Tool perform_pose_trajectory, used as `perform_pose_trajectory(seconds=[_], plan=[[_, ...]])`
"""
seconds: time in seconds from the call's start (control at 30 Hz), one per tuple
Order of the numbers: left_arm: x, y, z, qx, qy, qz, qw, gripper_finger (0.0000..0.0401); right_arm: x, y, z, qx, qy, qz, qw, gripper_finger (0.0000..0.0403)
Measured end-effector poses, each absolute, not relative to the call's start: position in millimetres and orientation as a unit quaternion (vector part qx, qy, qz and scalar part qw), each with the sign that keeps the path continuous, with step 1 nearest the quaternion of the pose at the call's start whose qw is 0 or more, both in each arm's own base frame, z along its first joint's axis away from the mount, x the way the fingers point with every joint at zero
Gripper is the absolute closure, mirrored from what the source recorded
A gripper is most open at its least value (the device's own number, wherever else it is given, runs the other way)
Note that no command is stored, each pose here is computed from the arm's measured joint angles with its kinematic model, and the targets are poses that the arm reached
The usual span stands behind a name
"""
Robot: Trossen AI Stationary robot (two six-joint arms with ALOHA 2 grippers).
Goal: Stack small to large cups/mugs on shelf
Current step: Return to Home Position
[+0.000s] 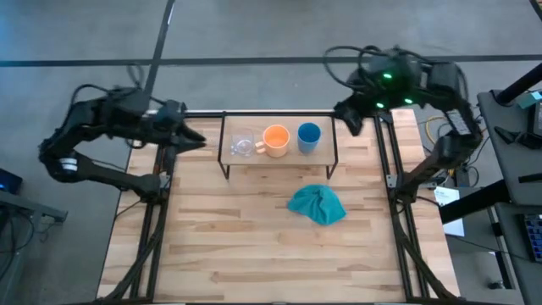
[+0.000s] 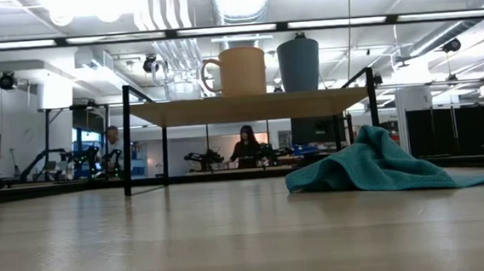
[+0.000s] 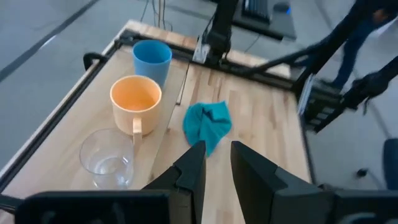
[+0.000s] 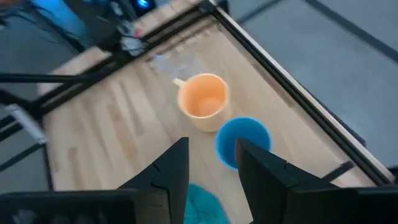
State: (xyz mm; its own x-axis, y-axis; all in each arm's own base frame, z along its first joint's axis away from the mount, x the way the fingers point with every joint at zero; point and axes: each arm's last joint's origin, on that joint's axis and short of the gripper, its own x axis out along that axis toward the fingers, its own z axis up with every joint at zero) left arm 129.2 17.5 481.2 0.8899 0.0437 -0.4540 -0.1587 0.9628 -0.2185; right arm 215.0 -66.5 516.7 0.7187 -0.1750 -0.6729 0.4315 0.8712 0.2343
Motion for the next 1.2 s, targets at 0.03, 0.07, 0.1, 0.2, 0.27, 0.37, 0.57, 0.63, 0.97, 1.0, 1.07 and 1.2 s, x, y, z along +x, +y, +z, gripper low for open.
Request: perform_pose_trajectory(seconds=[0.03, 0.07, 0.1, 0.2, 0.27, 0.37, 0.57, 0.63, 0.97, 1.0, 1.07, 1.2], plan=[[122.1, 16.4, 482.2, -0.131, 0.22, 0.053, 0.965, 0.034, 209.0, -60.4, 520.5, 0.186, 0.329, -0.158, 0.912, 0.0277], [114.6, 15.2, 482.6, -0.138, 0.211, 0.054, 0.966, 0.034, 202.8, -54.0, 524.0, 0.181, 0.322, -0.147, 0.917, 0.0278], [107.9, 14.2, 481.9, -0.142, 0.203, 0.054, 0.967, 0.034, 196.6, -47.6, 527.3, 0.176, 0.316, -0.136, 0.922, 0.028], [99.3, 12.8, 474.9, -0.156, 0.185, 0.055, 0.969, 0.034, 180.3, -29.6, 535.6, 0.16, 0.292, -0.122, 0.935, 0.0283], [93.9, 11.9, 468.3, -0.162, 0.168, 0.055, 0.971, 0.034, 170.8, -18.1, 539.6, 0.142, 0.275, -0.116, 0.944, 0.0285], [82.5, 10.2, 456.5, -0.174, 0.137, 0.053, 0.974, 0.034, 158.5, -2.3, 541.4, 0.12, 0.258, -0.097, 0.954, 0.0287], [67.9, 7.7, 426.0, -0.192, 0.097, 0.046, 0.976, 0.034, 147.0, 22.5, 525.1, 0.1, 0.243, -0.086, 0.961, 0.0281], [62.3, 6.8, 415.9, -0.194, 0.089, 0.044, 0.976, 0.034, 145.6, 30.0, 513.8, 0.091, 0.241, -0.085, 0.962, 0.0279], [40.6, 3.4, 377.6, -0.212, 0.053, 0.038, 0.975, 0.034, 154.0, 54.6, 446.8, 0.091, 0.159, -0.035, 0.982, 0.0276], [38.5, 3.1, 374.4, -0.212, 0.047, 0.037, 0.975, 0.034, 154.9, 56.0, 439.1, 0.09, 0.149, -0.029, 0.984, 0.0277], [35.3, 2.6, 366.1, -0.216, 0.04, 0.036, 0.975, 0.034, 155.4, 57.3, 424.5, 0.09, 0.127, -0.021, 0.988, 0.028], [25.5, 1.1, 354.7, -0.229, 0.007, 0.031, 0.973, 0.034, 155.5, 58.5, 396.7, 0.105, 0.086, 0.0, 0.991, 0.0284]])
